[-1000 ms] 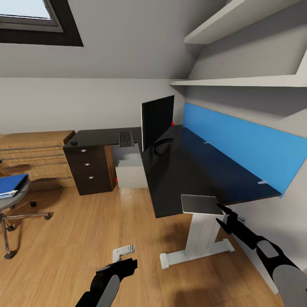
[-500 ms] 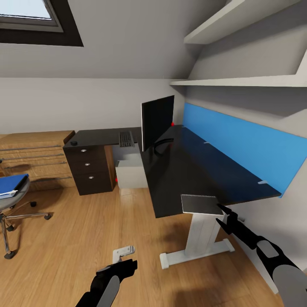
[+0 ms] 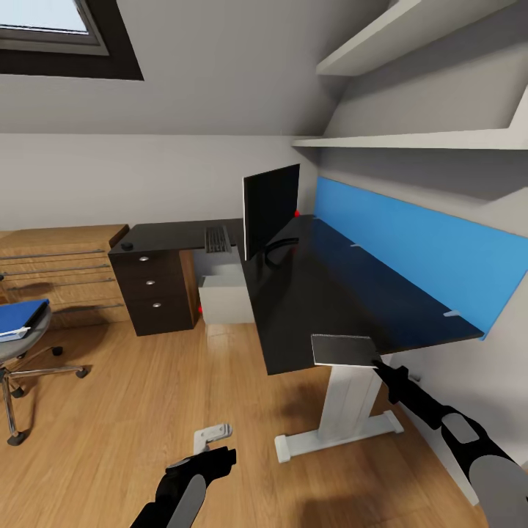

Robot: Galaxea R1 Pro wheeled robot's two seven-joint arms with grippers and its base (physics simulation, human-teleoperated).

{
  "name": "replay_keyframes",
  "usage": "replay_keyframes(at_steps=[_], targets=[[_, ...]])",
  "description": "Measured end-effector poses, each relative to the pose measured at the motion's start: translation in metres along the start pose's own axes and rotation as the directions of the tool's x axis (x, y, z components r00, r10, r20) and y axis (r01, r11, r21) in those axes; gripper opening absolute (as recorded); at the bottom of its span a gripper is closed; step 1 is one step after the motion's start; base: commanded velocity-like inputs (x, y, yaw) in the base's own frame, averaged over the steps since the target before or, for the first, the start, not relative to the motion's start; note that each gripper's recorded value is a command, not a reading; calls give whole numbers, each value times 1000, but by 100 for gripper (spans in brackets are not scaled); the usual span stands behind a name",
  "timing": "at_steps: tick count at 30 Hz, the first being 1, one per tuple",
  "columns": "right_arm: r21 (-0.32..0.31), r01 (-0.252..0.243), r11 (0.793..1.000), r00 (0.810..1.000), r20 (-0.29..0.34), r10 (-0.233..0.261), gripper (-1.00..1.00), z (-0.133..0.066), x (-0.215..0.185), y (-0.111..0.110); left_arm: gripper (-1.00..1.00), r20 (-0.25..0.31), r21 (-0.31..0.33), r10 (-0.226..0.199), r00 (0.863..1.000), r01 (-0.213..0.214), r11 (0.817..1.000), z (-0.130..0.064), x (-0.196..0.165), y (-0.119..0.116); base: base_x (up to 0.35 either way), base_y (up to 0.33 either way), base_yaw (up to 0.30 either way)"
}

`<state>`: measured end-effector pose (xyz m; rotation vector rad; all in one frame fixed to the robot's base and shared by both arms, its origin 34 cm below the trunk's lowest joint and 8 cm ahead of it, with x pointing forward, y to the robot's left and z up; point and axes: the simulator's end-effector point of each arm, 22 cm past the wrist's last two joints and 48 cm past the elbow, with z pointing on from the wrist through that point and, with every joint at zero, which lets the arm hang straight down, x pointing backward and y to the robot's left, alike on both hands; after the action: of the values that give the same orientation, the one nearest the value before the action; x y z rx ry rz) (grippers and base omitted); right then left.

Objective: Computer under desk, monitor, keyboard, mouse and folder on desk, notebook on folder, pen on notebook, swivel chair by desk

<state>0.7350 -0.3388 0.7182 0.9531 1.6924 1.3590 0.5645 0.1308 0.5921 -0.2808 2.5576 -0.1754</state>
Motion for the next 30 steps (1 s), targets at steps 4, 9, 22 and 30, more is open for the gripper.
replay_keyframes(at_steps=[4,9,22,30], targets=[[0,1,1000,1000,0,-1,-100,0,0,0,100,0,0,0,1000,0,1000,0,0,0,0,0,0],[-1,1,1000,1000,1,-1,-100,0,0,0,100,0,0,0,1000,0,1000,0,0,0,0,0,0],[-7,3,1000,1000,0,-3,-100,-1,-4,26,100,-18,-10,5,1000,-5,1000,-16,-7,-2,0,0,0],[-40,10,999,1000,-2,-10,-100,-2,-7,49,100,-27,-12,7,1000,-7,1000,-26,-11,-5,0,0,0]])
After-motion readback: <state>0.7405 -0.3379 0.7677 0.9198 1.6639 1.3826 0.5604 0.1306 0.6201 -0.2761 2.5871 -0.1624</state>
